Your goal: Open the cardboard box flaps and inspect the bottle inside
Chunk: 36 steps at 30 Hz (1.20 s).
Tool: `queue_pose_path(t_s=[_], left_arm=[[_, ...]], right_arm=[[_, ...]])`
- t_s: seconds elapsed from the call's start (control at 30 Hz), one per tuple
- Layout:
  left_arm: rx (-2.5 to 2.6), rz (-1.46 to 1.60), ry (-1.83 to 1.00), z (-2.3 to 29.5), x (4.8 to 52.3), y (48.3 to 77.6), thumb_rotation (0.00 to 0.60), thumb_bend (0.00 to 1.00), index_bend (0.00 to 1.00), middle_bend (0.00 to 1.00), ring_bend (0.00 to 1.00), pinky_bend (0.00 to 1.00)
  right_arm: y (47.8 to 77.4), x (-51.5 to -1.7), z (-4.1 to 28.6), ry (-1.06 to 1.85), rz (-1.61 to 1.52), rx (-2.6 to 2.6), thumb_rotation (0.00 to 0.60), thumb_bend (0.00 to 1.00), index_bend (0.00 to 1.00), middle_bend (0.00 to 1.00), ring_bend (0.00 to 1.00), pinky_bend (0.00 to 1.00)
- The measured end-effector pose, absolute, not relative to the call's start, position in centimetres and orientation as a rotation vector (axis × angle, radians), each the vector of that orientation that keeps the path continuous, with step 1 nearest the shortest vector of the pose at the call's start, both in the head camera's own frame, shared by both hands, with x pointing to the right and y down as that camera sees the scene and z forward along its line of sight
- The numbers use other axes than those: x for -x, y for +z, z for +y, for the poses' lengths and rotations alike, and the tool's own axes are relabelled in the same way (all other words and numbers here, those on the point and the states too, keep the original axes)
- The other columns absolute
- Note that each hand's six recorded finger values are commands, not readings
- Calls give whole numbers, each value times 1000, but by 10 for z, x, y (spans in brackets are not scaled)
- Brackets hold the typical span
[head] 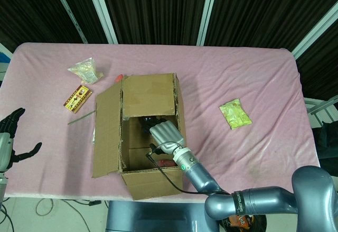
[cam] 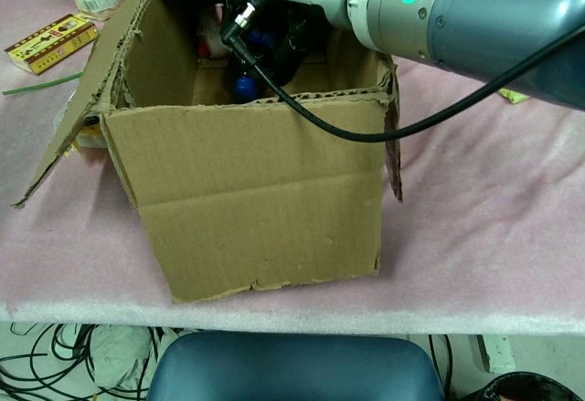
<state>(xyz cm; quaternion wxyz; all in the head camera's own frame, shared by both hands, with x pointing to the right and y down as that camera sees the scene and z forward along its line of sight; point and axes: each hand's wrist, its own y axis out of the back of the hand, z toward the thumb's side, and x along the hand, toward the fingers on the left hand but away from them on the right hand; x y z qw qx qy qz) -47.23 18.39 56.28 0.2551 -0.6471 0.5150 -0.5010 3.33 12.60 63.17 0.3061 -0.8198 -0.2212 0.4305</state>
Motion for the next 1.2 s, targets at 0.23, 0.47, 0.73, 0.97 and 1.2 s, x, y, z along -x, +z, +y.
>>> queue_pose_path(t_s=[0.23, 0.47, 0.73, 0.97, 1.2], left_arm=[[1764, 1405, -1360, 184, 472, 563, 600, 217, 17, 32, 33, 71], [1781, 1414, -1364, 185, 471, 564, 600, 217, 18, 31, 33, 71], [1788, 1419, -1369, 185, 471, 564, 600, 217, 18, 32, 33, 70], [1792, 1429, -1375, 185, 472, 564, 600, 217, 20, 32, 33, 70], [1805, 1442, -1382, 185, 472, 565, 600, 216, 20, 32, 33, 71]], right_arm=[[642, -39, 121, 1176, -585, 2149, 600, 481, 290, 251, 218, 265], [634, -35, 111, 1115, -668, 2120, 600, 482, 290, 248, 218, 265], [623, -34, 99, 1084, -759, 2103, 600, 482, 290, 244, 216, 265], [612, -24, 83, 1060, -822, 2088, 600, 482, 290, 243, 216, 265], [593, -21, 55, 1031, -921, 2031, 600, 482, 289, 221, 215, 265]])
